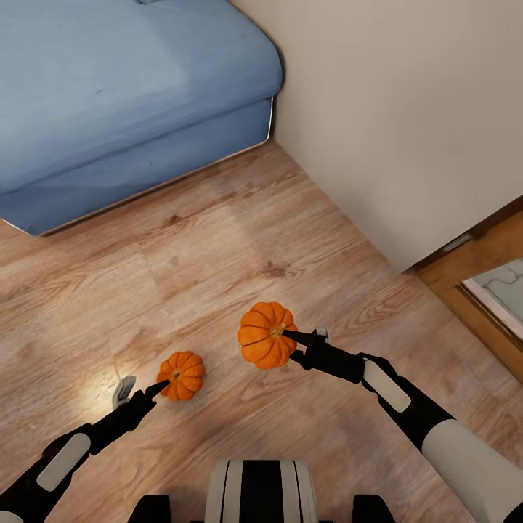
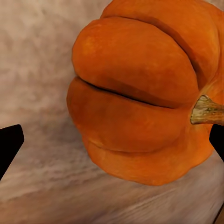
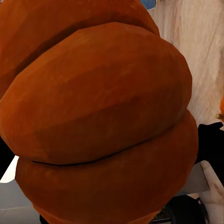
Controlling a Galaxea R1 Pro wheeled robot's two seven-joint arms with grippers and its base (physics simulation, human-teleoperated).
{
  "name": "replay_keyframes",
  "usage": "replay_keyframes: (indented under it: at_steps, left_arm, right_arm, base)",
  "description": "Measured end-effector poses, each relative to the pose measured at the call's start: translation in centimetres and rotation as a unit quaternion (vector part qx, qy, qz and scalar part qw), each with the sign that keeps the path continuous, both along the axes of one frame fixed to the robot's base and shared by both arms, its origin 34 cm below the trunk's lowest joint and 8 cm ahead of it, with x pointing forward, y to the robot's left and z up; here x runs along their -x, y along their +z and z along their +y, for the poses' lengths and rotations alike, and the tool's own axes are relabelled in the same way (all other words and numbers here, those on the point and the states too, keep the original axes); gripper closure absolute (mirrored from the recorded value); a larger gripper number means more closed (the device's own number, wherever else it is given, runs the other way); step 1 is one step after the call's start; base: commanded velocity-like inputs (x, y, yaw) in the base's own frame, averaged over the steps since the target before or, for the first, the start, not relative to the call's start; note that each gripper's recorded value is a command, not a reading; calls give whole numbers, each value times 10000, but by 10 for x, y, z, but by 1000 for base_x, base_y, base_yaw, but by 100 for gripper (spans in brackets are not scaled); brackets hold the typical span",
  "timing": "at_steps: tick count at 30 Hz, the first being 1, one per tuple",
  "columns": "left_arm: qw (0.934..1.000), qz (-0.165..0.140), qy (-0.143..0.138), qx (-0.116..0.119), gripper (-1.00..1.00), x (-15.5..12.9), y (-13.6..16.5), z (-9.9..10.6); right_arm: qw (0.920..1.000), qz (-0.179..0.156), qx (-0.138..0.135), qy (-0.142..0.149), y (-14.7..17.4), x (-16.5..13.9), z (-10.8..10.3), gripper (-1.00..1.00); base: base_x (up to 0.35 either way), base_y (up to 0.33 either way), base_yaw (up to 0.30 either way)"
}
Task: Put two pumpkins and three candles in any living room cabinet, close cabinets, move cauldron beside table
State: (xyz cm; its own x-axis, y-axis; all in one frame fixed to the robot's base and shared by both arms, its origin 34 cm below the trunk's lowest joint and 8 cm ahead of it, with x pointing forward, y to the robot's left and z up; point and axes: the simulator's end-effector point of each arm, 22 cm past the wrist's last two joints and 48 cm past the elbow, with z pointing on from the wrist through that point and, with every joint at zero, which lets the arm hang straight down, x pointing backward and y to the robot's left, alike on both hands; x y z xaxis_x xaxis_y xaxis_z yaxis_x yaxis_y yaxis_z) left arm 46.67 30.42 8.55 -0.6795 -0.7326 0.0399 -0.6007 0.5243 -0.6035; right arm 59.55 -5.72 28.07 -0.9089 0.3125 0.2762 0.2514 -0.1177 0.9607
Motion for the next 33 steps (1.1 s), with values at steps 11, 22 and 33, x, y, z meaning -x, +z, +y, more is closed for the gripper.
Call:
replay_keyframes:
  at_steps: [11,22,33]
  left_arm:
    - [10000,1,1,-1,-100,0,0,0]
    - [10000,-2,1,2,-100,0,0,0]
    - [10000,6,6,1,-100,1,0,0]
  right_arm:
    - [10000,0,-9,-10,0,-1,0,100]
    - [10000,-1,-10,-11,0,-1,0,100]
    - [10000,0,-14,-13,0,-1,-1,100]
  base:
    - [24,-20,0]
    - [90,0,0]
    - [1,0,0]
